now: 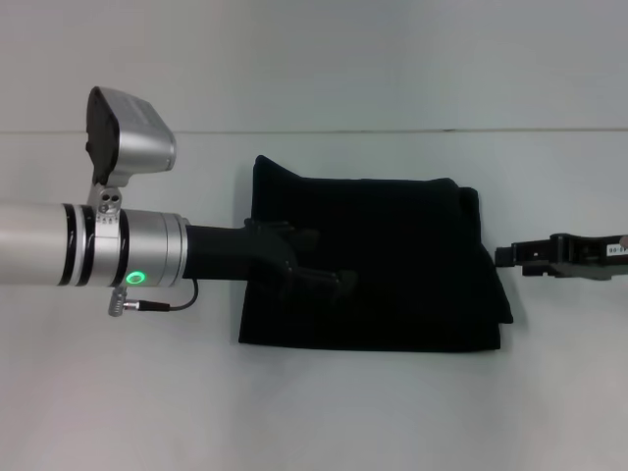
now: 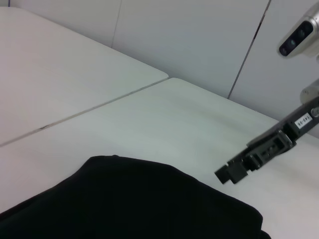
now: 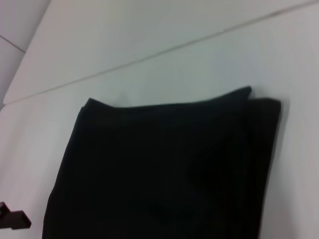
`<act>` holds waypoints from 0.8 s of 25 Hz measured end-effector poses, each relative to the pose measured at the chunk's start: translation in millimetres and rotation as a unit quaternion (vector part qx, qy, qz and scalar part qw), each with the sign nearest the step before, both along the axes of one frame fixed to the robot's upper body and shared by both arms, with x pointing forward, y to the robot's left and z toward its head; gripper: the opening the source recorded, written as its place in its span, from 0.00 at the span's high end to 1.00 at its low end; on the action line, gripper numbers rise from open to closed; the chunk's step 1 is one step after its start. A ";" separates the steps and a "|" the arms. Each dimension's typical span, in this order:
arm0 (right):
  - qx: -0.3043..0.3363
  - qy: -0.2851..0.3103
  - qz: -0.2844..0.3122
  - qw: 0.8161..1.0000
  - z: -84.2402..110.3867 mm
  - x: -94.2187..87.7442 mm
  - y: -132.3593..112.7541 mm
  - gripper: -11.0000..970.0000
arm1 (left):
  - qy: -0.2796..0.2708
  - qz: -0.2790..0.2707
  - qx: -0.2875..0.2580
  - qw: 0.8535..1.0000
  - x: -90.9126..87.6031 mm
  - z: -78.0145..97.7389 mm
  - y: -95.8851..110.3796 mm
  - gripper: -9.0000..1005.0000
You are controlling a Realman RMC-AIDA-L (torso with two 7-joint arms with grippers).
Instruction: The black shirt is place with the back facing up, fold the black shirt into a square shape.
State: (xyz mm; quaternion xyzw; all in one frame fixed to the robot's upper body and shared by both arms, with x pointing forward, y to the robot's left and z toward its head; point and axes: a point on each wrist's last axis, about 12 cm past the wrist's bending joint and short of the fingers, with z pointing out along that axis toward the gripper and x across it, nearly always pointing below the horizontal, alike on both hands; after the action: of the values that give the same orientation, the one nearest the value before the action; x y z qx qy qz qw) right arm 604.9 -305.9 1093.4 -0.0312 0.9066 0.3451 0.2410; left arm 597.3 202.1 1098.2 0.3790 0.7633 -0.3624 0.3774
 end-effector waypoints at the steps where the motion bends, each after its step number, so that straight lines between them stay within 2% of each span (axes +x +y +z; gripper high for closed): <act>1: 0.001 0.002 -0.001 1.000 -0.9 0.0 0.2 0.36 | -0.001 0.001 0.000 1.000 0.4 0.4 0.3 0.07; 11: 0.009 0.019 -0.007 1.000 -15.6 2.4 21.0 0.36 | -0.008 0.004 0.004 1.000 1.6 2.7 2.7 0.07; 20: 0.012 0.014 0.001 1.000 -18.4 3.6 32.9 0.40 | -0.008 0.007 0.004 1.000 1.7 2.7 4.6 0.07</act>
State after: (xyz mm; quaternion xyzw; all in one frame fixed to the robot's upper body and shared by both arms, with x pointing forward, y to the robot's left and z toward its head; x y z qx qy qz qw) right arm 608.5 -273.0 1075.0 -0.0241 0.9054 0.3567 0.2287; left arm 598.9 206.7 1100.9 0.3785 0.7643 -0.3534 0.3844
